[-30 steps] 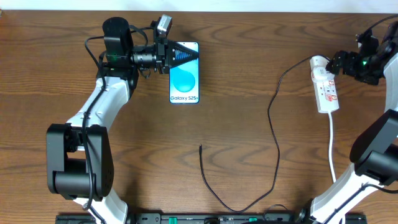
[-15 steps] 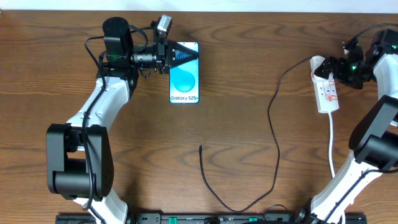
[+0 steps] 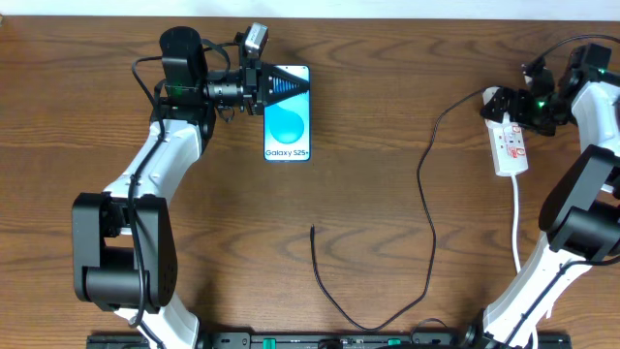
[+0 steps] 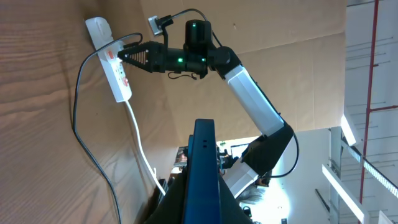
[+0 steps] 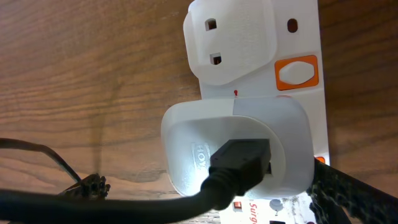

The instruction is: Plug charger to phone and switch on socket

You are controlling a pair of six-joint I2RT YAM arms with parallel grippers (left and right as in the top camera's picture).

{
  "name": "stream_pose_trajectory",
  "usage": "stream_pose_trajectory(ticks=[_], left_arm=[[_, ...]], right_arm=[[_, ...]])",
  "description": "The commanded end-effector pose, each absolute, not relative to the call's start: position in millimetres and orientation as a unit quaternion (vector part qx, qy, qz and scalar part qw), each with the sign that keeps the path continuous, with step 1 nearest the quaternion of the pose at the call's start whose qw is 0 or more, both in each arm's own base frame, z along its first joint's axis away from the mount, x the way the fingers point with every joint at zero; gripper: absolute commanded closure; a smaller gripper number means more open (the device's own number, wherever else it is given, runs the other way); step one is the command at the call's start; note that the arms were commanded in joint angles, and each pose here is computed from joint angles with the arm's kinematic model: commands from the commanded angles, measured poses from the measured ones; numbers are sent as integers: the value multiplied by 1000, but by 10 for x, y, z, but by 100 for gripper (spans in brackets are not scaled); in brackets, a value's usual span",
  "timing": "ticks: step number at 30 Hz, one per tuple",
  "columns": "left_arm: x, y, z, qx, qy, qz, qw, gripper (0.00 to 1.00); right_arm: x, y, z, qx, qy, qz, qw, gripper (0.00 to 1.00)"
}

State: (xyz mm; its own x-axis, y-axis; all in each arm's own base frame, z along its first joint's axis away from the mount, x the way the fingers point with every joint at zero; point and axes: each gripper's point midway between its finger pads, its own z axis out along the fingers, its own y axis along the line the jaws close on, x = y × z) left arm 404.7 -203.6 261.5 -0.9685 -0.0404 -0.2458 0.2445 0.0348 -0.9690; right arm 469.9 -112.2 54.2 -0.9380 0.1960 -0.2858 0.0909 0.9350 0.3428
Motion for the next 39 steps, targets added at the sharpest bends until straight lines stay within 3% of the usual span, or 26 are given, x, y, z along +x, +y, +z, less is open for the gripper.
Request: stream_pose_trajectory(ticks=[1,39], left_arm=[[3971,-2034,2740,97,706,-694,108,92],[3972,-2034,2740,97,706,-694,108,92]], right_arm=[[4745,-1021,519,64,969,176,162,1],[4370,-688,95,97,958,250,102,1]])
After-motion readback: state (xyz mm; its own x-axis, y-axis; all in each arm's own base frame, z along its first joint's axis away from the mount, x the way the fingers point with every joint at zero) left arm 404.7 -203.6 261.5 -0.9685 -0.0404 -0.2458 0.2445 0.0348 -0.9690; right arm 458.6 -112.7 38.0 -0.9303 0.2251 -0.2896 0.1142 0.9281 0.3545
